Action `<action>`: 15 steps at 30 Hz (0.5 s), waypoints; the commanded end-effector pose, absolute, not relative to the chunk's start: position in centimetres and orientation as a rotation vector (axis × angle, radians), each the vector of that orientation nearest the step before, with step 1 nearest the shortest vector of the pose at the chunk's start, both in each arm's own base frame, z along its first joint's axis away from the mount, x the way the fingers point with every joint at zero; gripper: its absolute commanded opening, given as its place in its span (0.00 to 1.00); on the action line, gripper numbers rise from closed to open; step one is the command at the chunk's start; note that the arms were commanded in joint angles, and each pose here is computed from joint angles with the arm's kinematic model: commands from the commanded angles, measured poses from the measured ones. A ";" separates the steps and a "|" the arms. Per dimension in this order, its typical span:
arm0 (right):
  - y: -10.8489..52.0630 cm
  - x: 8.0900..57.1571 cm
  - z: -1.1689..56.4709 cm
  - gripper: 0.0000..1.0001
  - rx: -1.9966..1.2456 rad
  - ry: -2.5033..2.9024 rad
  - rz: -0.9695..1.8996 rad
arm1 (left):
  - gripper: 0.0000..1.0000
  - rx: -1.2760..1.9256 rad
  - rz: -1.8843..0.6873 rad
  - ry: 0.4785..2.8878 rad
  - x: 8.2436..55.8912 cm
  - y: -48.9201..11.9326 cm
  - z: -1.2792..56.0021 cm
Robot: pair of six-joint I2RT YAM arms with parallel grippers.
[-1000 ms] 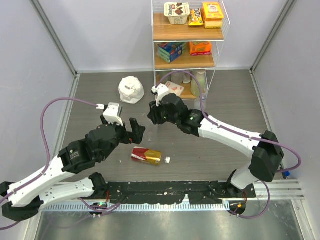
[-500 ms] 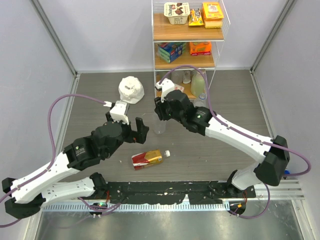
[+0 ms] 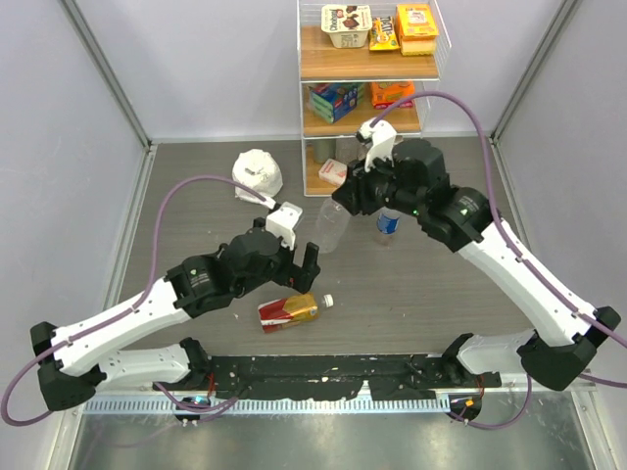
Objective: Unscrew the bottle caps
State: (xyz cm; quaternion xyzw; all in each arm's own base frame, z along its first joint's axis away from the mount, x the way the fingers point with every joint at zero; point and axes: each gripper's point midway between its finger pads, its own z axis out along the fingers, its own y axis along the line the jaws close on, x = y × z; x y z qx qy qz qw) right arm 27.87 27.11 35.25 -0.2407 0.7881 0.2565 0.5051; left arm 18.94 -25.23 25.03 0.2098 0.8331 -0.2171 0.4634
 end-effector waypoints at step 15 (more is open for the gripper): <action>28.6 23.0 37.8 0.01 -0.720 1.956 1.151 | 0.99 0.674 -0.682 1.950 18.5 -29.4 24.5</action>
